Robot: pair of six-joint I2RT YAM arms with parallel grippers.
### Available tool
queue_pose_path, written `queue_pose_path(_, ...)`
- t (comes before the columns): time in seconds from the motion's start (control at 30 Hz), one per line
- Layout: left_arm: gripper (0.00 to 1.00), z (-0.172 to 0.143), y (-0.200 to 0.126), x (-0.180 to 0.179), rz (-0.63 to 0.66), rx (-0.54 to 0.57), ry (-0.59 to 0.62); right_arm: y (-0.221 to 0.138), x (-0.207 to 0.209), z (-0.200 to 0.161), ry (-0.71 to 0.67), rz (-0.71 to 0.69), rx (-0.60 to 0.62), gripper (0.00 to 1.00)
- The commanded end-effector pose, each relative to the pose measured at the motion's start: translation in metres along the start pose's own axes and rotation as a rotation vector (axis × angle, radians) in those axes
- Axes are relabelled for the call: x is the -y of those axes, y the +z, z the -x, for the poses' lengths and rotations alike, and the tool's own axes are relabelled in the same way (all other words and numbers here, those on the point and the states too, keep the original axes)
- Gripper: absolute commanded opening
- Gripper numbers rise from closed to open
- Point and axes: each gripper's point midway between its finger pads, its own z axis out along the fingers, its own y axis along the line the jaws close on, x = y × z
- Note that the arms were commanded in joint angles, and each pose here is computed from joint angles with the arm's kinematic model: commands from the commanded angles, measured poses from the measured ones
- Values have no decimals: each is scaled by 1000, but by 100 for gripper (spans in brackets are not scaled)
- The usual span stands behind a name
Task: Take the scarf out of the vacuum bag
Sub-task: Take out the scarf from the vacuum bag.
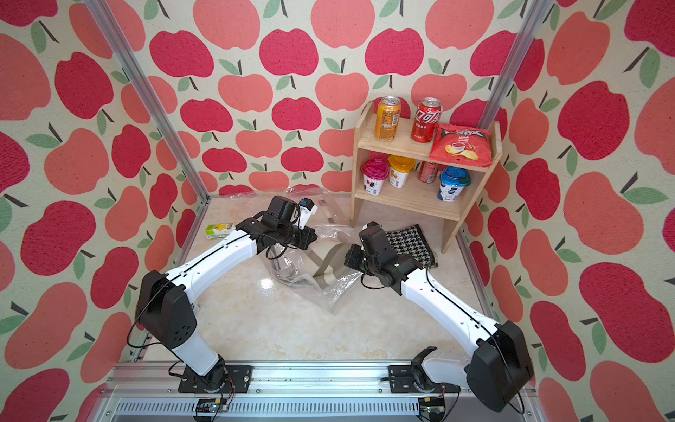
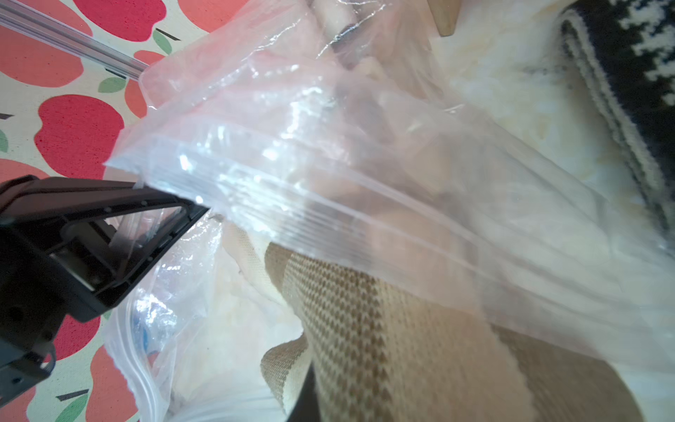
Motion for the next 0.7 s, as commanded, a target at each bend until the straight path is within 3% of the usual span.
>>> queue_pose_path(0.0, 0, 2, 2, -1, 5, -11, 20, -33, 28, -12, -6, -90, -105, 0)
queue_pose_path(0.2, 0, 1, 3, 2, -15, -15, 22, -56, 70, -27, 72, -170, -245, 0)
queue_pose_path(0.43, 0, 2, -3, 9, -54, -25, 30, -85, 89, -55, 122, -256, -429, 0)
queue_pose_path(0.67, 0, -3, -4, 6, -77, -43, -5, -107, 128, -80, 134, -504, -576, 0)
